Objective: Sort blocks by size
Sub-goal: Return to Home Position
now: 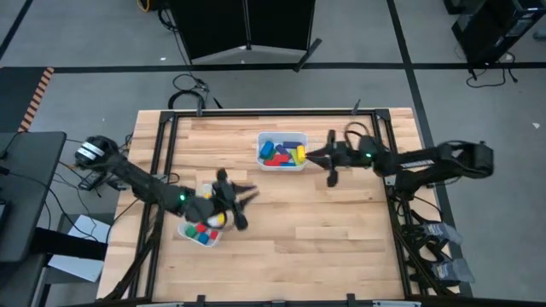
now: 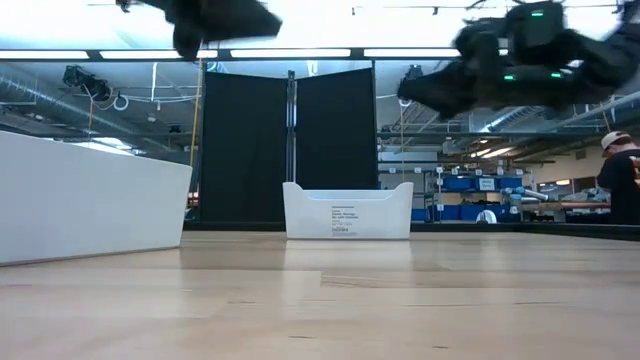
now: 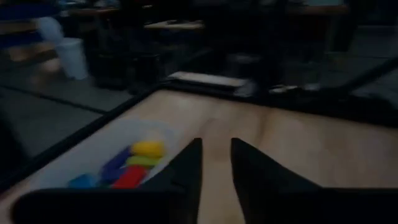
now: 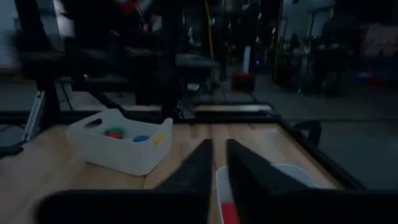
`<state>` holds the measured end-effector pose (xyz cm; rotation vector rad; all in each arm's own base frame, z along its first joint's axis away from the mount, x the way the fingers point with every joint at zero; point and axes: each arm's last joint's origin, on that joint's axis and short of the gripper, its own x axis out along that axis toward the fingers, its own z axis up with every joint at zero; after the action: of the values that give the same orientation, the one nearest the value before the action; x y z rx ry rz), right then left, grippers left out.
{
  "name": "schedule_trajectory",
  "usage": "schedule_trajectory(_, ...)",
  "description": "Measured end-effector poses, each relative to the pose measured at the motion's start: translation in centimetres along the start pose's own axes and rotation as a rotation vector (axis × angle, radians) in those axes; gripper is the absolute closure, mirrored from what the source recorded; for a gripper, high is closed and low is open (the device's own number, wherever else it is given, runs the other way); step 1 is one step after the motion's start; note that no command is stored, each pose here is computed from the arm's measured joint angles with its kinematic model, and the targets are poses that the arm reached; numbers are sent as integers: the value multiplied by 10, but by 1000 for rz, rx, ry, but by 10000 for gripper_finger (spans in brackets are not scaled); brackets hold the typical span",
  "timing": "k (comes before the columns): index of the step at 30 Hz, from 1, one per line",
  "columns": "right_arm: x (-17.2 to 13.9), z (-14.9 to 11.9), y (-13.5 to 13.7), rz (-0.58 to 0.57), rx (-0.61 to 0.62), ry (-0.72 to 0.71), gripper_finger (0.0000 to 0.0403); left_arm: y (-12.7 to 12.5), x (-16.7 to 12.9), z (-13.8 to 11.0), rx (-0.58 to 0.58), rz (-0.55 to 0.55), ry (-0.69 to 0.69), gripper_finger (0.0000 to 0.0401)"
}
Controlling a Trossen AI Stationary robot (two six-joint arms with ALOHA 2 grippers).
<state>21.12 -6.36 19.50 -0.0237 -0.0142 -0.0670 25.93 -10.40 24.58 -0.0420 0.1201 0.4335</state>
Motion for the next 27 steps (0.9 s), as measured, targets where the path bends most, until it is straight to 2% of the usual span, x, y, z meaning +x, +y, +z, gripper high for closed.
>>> schedule_trajectory(2, -17, -3, 3, -6, -15, -24, 385, 20, -3, -5, 4, 35, 1, 337)
schedule_trajectory(6, -46, -12, 7, 5, -41, -50, 389, 54, -14, -10, 12, 59, -16, 392)
schedule_trajectory(13, -74, -31, 7, 49, 15, -25, 396, 95, -42, -37, -54, 15, -84, 397)
schedule_trajectory(20, -79, -33, 4, 136, 94, 13, 398, 111, -55, -71, -96, -15, -103, 399)
schedule_trajectory(23, -83, -35, 1, 110, 133, 43, 398, 115, -58, -79, -107, -7, -107, 399)
schedule_trajectory(27, -89, -31, -2, 57, 109, 26, 398, 120, -65, -90, -141, -21, -147, 400)
